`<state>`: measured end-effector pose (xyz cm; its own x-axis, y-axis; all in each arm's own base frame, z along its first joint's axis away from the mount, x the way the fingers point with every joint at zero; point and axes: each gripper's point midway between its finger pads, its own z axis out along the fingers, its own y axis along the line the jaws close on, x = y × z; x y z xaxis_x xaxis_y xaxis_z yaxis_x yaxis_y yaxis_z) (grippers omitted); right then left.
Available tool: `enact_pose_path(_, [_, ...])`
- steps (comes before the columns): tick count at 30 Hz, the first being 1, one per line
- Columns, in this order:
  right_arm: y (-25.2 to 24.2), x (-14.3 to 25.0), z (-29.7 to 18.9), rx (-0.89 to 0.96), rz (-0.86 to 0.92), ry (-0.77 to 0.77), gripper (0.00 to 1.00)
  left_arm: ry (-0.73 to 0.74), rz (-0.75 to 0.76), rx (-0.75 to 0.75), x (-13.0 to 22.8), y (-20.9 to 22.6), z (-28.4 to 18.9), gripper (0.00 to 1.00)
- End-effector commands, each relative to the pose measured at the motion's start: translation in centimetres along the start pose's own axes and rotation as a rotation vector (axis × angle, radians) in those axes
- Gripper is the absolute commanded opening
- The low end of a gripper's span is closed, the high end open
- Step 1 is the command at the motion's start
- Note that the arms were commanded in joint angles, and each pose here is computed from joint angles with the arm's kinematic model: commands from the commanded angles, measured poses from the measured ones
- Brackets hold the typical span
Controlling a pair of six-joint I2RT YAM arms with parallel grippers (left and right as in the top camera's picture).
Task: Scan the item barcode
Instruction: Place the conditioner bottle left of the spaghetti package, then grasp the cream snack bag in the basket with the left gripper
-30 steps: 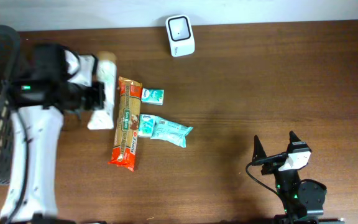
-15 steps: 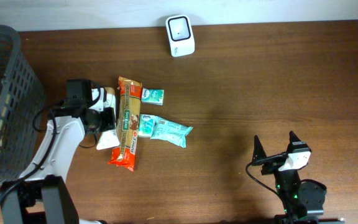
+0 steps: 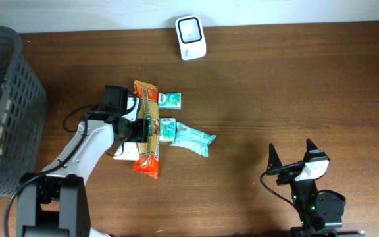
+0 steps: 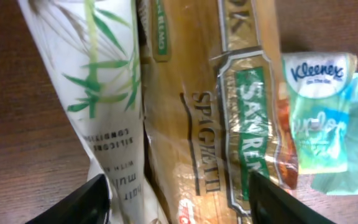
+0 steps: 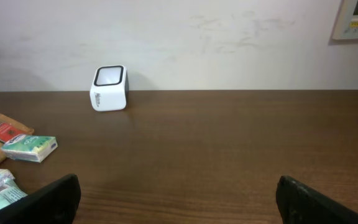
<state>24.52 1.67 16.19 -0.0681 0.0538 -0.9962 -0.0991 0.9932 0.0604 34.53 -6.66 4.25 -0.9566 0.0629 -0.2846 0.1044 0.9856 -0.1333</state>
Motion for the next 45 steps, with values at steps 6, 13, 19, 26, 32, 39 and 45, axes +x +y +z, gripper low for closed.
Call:
enact_pose_path(6, [-0.3, 0.3, 0.0, 0.012, 0.008, 0.002, 0.99, -0.551, 0.08, -0.123, -14.9, 2.3, -25.3, 0.99])
enact_pose_path(13, [-0.3, 0.3, 0.0, 0.012, 0.008, 0.002, 0.99, -0.86, -0.25, -0.539, -12.6, 17.5, -41.6, 0.99])
enact_pose_path(19, [-0.3, 0.3, 0.0, 0.012, 0.008, 0.002, 0.99, -0.719, -0.479, -0.669, -8.0, 28.7, -39.4, 0.99])
enact_pose_path(26, [-0.3, 0.3, 0.0, 0.012, 0.008, 0.002, 0.99, -0.391, -0.387, -0.627, -5.3, 34.8, -30.2, 1.0])
enact_pose_path(32, [-0.3, 0.3, 0.0, 0.012, 0.008, 0.002, 0.99, -0.13, -0.277, -0.536, -2.9, 37.9, -21.3, 0.79])
enact_pose_path(39, [-0.3, 0.3, 0.0, 0.012, 0.008, 0.002, 0.99, 0.029, -0.299, -0.458, -1.0, 39.6, -13.8, 0.71])
enact_pose_path(45, [-0.3, 0.3, 0.0, 0.012, 0.008, 0.002, 0.99, 0.12, -0.327, -0.514, 0.6, 41.3, -11.6, 0.75])
